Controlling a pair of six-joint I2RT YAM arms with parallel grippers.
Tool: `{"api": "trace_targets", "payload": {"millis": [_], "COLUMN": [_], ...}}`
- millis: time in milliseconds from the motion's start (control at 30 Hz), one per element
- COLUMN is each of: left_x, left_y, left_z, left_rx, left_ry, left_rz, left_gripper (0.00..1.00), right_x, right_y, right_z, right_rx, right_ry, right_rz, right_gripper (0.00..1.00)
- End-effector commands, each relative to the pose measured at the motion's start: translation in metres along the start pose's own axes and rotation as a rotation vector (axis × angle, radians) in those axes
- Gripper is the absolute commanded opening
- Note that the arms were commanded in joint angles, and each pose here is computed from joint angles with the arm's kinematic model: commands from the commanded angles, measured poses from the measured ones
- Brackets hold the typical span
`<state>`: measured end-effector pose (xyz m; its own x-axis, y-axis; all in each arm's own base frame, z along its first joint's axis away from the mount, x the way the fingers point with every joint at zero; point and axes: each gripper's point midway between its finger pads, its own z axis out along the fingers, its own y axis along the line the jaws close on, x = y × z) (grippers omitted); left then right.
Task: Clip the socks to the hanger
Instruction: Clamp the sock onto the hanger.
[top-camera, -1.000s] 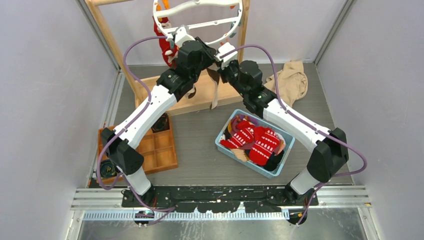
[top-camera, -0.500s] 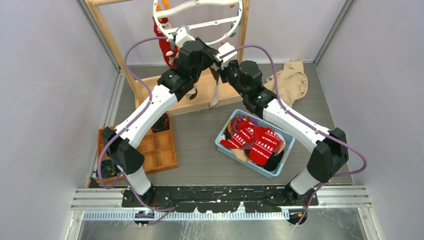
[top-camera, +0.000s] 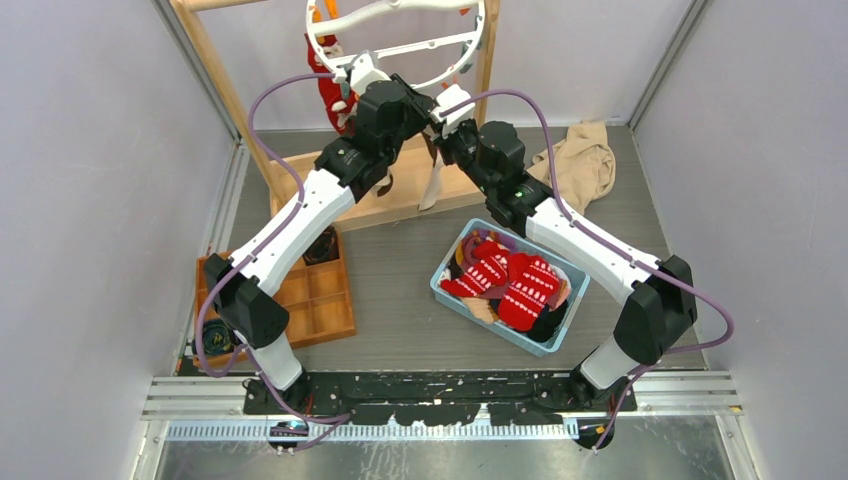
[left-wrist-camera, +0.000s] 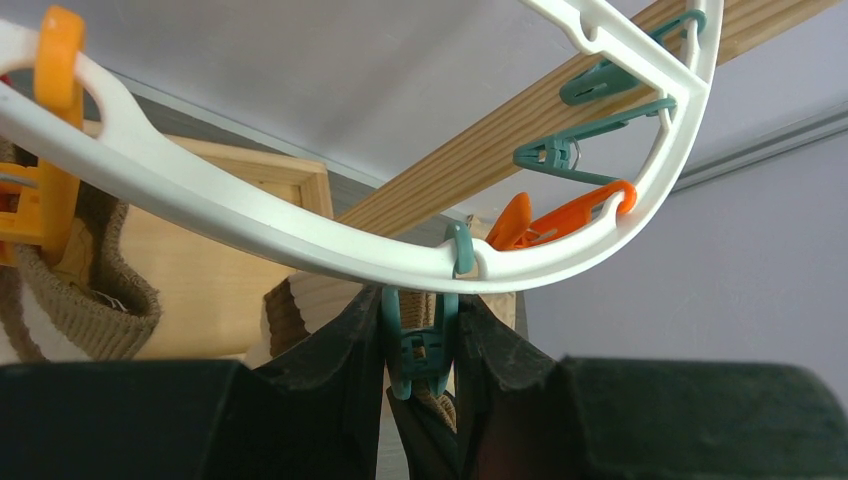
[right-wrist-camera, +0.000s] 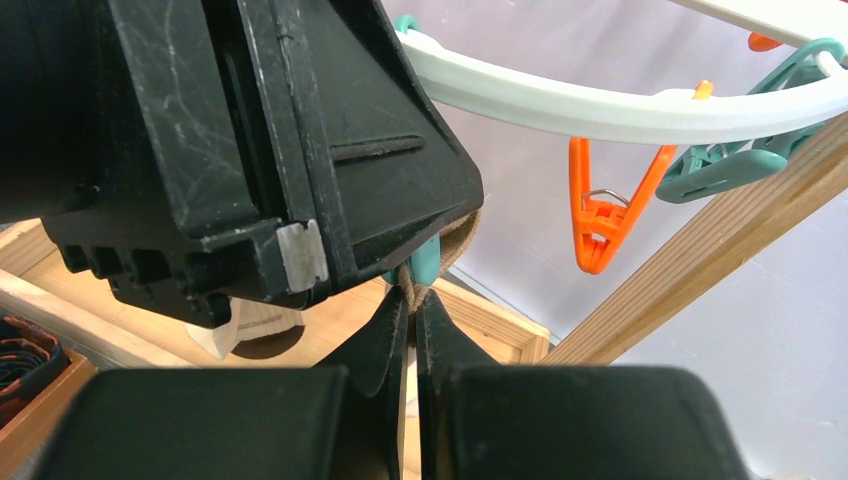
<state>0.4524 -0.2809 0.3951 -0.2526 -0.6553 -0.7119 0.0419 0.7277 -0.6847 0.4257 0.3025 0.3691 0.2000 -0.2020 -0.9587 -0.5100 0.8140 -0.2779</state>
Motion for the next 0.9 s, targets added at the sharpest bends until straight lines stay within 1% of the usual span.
{"api": "trace_targets", "payload": {"millis": [0,200,500,867], "left_x": [-0.007,-0.005,-0.005,-0.002], "left_y": [-0.002,0.001,0.002,0.0], "left_z": [0.002,0.003,0.003,0.002], "left_rx": [-0.006,-0.011,-0.009,0.015], "left_ry": [-0.015,-0.013,-0.019,-0.007], "left_rz": [-0.002,0.006,0.035,0.033], "left_gripper": [0.0,0.0,0.0,0.0], "right_x": [-0.068,-0.07,-0.064,-0.063], "right_y": [-0.019,-0.016,-0.01,-0.02], "right_z": [-0.009,-0.013,-0.021,-0.016], "right_rx": [0.057,0.036,-0.01,0.016], "right_ry": [-0.196,-0.193,-0.146,-0.141], "right_rz": [0.008,0.011,0.033,0.079], "right_gripper": [0.0,0.0,0.0,0.01]}}
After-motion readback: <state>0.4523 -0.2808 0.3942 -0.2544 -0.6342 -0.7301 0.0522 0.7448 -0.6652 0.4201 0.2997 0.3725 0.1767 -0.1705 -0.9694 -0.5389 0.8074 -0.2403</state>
